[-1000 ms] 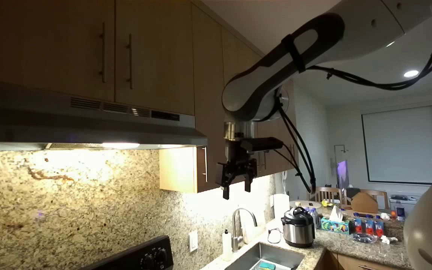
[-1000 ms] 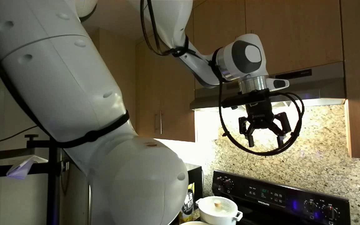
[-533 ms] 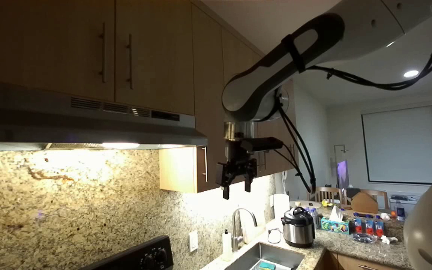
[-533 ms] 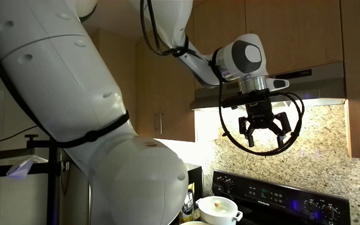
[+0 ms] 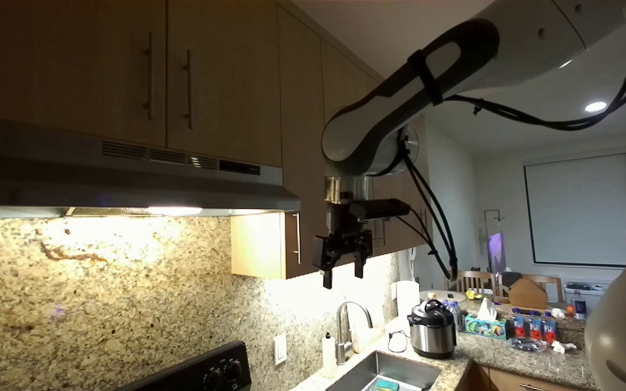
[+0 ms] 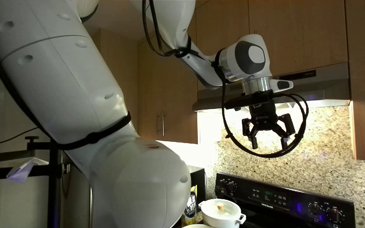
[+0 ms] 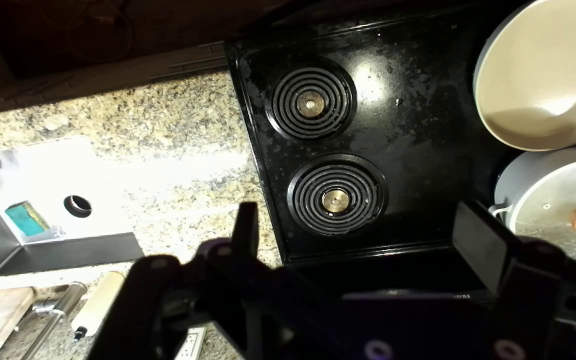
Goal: Push the switch on the black part of the oven filter to the left
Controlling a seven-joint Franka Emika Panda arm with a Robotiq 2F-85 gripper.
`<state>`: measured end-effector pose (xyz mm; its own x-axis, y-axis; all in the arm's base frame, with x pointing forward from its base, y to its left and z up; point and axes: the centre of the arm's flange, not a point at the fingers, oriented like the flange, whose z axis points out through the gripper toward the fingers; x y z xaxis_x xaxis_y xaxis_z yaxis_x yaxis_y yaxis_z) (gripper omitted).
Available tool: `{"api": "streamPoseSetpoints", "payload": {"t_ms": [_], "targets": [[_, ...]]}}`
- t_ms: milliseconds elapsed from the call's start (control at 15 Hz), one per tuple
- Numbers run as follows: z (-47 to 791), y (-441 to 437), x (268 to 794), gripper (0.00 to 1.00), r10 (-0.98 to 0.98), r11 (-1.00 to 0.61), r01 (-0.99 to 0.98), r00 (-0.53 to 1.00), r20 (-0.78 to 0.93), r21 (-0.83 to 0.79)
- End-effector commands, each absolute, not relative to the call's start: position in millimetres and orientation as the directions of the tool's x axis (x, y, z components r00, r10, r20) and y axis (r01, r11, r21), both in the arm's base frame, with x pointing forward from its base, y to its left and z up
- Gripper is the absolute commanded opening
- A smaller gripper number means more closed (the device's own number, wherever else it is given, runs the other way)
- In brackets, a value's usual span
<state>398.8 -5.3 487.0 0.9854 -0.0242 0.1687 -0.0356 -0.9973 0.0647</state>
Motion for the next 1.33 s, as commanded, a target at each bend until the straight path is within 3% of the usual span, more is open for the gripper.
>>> {"api": "streamPoseSetpoints", "payload": {"t_ms": [0, 533, 600, 1200, 1267], "targets": [[487, -4, 399, 1.0, -0.045, -0.997, -0.056, 0.984, 0.171, 0.058], [488, -8, 407, 1.0, 0.028, -0.997, 0.004, 0.95, 0.31, 0.077], [497, 55, 453, 1.0, 0.049, -0.996, 0.02, 0.943, 0.329, 0.089], [537, 261, 527, 1.0, 0.329, -0.941, 0.265, 0.859, 0.392, 0.209], [529, 224, 489, 1.0, 0.307, -0.95, 0.247, 0.857, 0.414, 0.193]]}}
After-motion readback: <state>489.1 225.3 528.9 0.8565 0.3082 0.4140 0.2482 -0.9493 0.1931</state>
